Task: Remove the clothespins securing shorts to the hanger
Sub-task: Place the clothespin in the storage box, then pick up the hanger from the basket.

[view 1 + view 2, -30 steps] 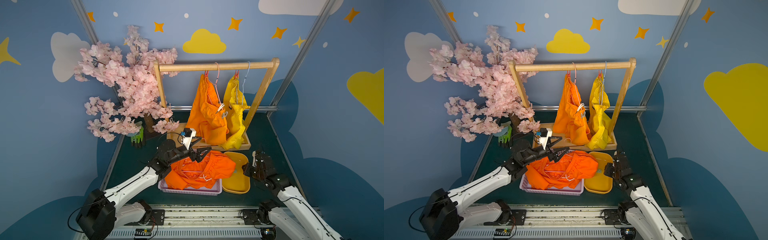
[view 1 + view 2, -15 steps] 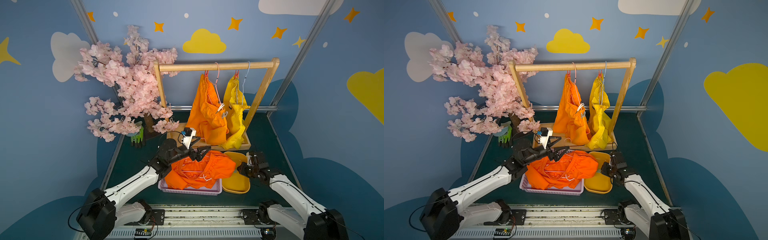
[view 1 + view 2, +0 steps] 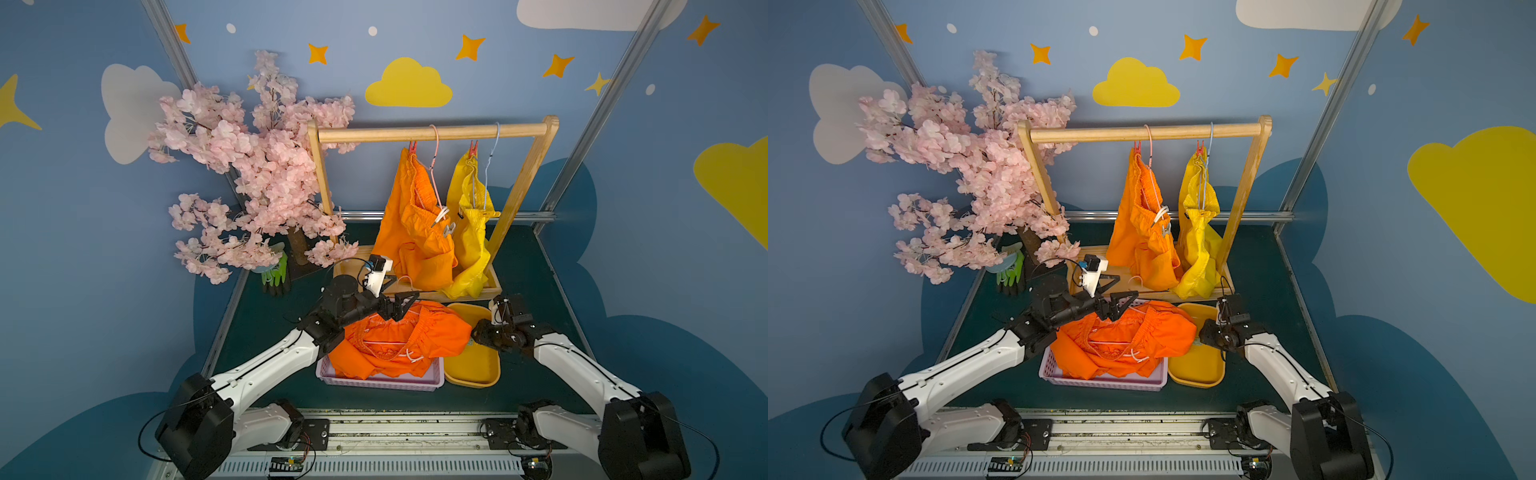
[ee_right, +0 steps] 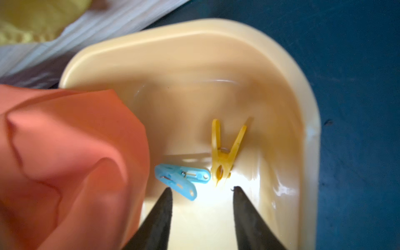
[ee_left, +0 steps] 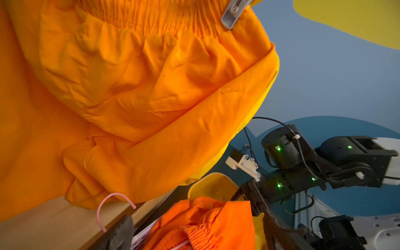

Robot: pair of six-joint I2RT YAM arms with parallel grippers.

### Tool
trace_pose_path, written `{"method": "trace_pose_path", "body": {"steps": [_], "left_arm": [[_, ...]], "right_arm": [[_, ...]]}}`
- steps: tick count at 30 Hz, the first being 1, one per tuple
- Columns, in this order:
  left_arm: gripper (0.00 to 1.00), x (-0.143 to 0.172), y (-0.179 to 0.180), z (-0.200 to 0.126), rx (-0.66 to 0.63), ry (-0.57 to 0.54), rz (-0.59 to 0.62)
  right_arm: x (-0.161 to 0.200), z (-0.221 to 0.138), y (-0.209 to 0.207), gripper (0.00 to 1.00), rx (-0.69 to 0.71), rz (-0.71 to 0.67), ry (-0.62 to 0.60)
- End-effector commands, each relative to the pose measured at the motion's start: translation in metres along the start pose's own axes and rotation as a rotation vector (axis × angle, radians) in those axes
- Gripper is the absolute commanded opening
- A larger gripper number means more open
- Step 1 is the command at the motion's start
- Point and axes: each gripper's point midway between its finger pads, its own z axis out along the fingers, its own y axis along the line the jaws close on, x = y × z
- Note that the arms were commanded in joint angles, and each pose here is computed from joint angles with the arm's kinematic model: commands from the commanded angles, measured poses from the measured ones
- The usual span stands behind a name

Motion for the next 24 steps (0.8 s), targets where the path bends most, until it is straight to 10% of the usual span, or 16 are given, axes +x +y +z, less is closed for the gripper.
{"method": "trace_pose_path", "body": {"steps": [1, 14, 24], "left_arm": [[0.91, 0.005, 0.021, 0.001, -0.11, 0.023, -0.023], [0.71, 0.06, 0.07, 0.023, -0.351, 0.292, -0.183], [0.66, 0.088, 0.085, 0.046, -0.409, 0.429, -0.28]], "right_arm": [[0.001, -0.014, 0.005, 0.5, -0.016, -0.043, 0.007], [-0.026, -0.11, 0.05, 0.46, -0.295, -0.161, -0.43], [-0.014, -0.118, 0.066, 0.46, -0.401, -0.231, -0.448]]}}
